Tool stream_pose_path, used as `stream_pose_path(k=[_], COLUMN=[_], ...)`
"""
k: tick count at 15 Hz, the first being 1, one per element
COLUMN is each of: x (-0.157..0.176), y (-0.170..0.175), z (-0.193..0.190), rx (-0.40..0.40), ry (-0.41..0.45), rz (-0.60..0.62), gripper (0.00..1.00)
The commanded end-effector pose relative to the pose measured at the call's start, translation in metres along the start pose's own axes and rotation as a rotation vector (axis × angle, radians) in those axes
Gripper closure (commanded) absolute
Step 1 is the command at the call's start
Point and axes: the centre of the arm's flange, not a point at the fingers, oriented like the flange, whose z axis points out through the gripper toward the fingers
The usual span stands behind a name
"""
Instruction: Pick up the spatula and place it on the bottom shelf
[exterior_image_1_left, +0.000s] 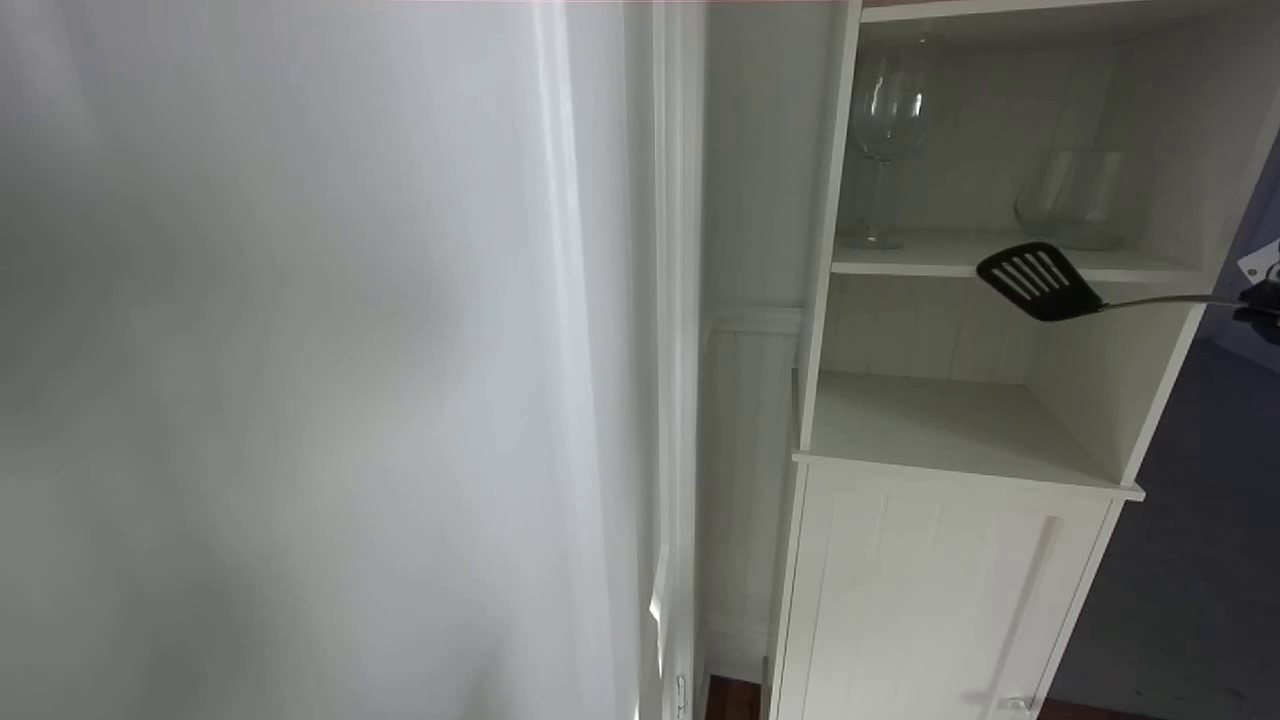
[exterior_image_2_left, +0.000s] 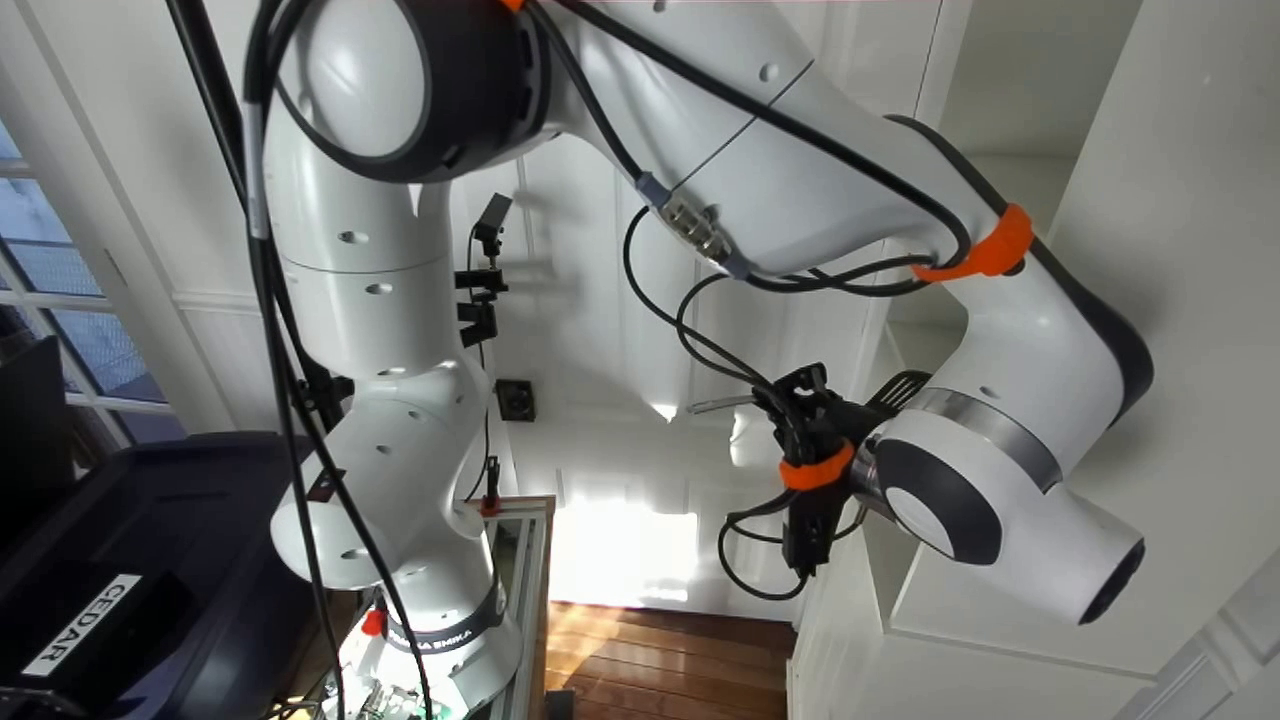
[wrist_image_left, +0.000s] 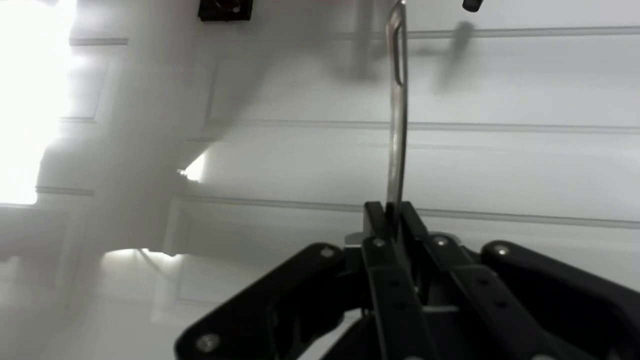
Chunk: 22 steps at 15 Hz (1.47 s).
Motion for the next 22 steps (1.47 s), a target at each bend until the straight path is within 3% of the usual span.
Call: stream_pose_path(k=[1,8,17,18,22], x=[-0.001,-0.006,-0.007,-0.003,-0.002], y=[-0.002,-0.001,0.000,0.024,0.055], z=[-0.005,-0.005,-0.004,0.015,0.027], rx=[-0.027,-0.046,-0.018,-0.014,-0.015], ry=[-0.066,-0.114,-0.076,-0.067,-0.016], rz=[0.065,0.147,0.222,0.234,0.287], gripper=[0.97,0.97,0.97,0.97,0.97])
